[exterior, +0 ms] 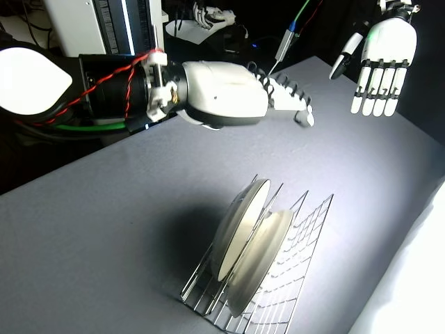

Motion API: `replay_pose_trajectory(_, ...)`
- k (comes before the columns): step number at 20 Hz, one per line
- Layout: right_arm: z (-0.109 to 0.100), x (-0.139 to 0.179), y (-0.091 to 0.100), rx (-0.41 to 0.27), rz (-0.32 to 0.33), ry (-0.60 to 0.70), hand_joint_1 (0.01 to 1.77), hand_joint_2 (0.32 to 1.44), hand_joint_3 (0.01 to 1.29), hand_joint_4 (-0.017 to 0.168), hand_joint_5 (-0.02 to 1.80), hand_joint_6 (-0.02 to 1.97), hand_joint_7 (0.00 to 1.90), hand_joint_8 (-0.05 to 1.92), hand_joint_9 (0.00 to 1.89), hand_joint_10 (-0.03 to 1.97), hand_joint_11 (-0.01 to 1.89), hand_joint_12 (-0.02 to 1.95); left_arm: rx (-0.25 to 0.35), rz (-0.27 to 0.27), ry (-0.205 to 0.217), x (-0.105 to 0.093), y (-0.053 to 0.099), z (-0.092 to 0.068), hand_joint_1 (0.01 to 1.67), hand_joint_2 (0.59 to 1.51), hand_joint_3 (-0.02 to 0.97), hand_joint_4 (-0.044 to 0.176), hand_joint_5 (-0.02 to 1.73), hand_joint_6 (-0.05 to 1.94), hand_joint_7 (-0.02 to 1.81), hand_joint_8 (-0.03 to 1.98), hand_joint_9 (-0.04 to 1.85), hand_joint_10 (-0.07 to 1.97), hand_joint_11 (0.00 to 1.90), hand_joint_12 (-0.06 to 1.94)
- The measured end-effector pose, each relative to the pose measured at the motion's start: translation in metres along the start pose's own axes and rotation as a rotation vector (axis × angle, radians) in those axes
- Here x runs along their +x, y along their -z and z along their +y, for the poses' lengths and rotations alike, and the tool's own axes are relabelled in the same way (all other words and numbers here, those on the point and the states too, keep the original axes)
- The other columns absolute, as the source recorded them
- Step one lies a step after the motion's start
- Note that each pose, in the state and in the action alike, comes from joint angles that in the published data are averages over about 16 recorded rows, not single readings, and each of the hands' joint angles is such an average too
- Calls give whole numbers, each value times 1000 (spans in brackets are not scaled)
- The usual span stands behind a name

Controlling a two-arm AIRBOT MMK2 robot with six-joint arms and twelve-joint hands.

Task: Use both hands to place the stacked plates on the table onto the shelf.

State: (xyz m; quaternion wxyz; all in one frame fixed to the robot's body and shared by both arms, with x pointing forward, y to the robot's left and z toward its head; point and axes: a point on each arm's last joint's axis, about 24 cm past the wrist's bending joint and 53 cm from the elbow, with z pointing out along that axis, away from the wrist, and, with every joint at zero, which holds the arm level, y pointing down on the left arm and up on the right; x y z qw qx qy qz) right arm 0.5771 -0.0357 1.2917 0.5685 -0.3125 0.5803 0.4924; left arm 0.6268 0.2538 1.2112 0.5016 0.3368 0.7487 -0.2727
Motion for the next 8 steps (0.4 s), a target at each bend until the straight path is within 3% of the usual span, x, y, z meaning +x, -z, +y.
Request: replay_pose_trajectory(8, 17, 7, 4, -93, 29, 129, 787, 1026, 14, 4, 117, 16, 122, 14, 136, 5, 12, 527, 16, -5, 4, -2, -3, -5, 22, 1211, 17, 3, 19, 8, 13, 16, 18, 9, 13, 3)
